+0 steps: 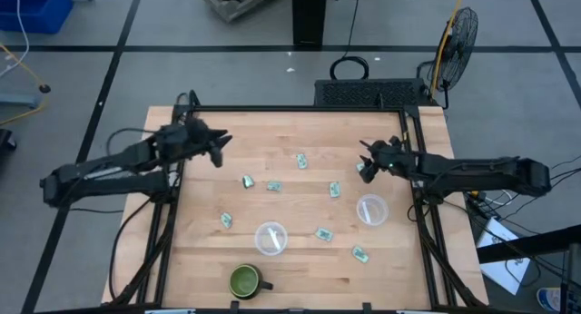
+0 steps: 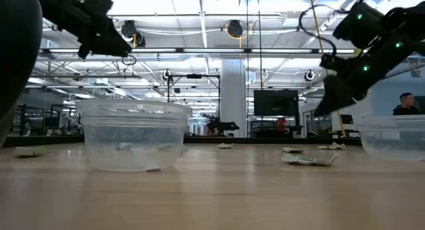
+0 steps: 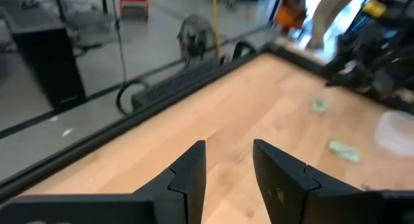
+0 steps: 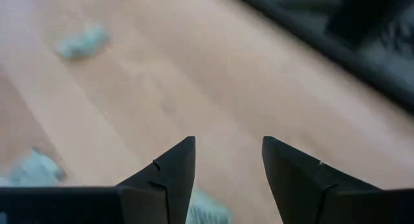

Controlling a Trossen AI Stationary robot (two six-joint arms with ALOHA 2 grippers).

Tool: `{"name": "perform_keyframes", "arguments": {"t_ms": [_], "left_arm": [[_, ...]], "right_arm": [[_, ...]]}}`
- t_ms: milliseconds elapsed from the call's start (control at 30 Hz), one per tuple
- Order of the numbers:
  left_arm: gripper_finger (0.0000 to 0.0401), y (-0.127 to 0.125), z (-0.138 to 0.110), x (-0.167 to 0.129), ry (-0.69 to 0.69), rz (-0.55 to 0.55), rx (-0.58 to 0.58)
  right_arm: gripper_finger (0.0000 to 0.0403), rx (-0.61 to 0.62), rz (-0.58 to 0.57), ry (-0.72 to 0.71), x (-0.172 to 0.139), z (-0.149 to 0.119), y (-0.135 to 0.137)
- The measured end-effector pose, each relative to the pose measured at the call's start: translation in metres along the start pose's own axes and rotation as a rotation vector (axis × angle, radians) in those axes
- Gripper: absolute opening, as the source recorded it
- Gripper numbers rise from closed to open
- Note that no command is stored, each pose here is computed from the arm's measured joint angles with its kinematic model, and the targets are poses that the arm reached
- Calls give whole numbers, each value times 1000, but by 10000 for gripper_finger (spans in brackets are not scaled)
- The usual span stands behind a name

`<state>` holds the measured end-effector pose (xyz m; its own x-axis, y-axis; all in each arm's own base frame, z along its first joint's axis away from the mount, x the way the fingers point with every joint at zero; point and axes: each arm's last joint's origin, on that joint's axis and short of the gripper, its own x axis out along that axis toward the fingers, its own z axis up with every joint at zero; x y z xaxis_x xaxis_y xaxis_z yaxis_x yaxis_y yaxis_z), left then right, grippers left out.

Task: Pick and place Stevia / Truvia into bins
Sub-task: Put the white stevia packet into the right transparent container

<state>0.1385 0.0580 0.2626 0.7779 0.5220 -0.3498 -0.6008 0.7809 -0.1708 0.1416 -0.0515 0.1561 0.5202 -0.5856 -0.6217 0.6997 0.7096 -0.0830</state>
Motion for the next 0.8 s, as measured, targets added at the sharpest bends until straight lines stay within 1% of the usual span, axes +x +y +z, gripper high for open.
{"name": "perform_keyframes", "arguments": {"t_ms": [100,167,333,433,533,600,667,800], "left_arm": [[131,-3,-2,16,59,35,16],[131,-4,-4,24,84,45,21],[131,-5,-12,38,154,67,25],[131,-5,-12,40,152,67,21],[131,-6,-9,39,126,60,23],[131,-7,-7,39,103,53,26],[131,-7,-5,40,83,47,23],[131,-8,-2,40,53,38,18]], "right_arm": [[171,62,-25,47,4,-4,-1],[171,76,-40,81,7,-8,-2],[171,133,-60,129,13,-25,-3],[171,176,-64,153,16,-40,-6],[171,222,-4,148,20,-53,-6],[171,245,25,108,22,-57,-5],[171,241,32,86,23,-60,-6],[163,204,16,88,23,-67,-8]]}}
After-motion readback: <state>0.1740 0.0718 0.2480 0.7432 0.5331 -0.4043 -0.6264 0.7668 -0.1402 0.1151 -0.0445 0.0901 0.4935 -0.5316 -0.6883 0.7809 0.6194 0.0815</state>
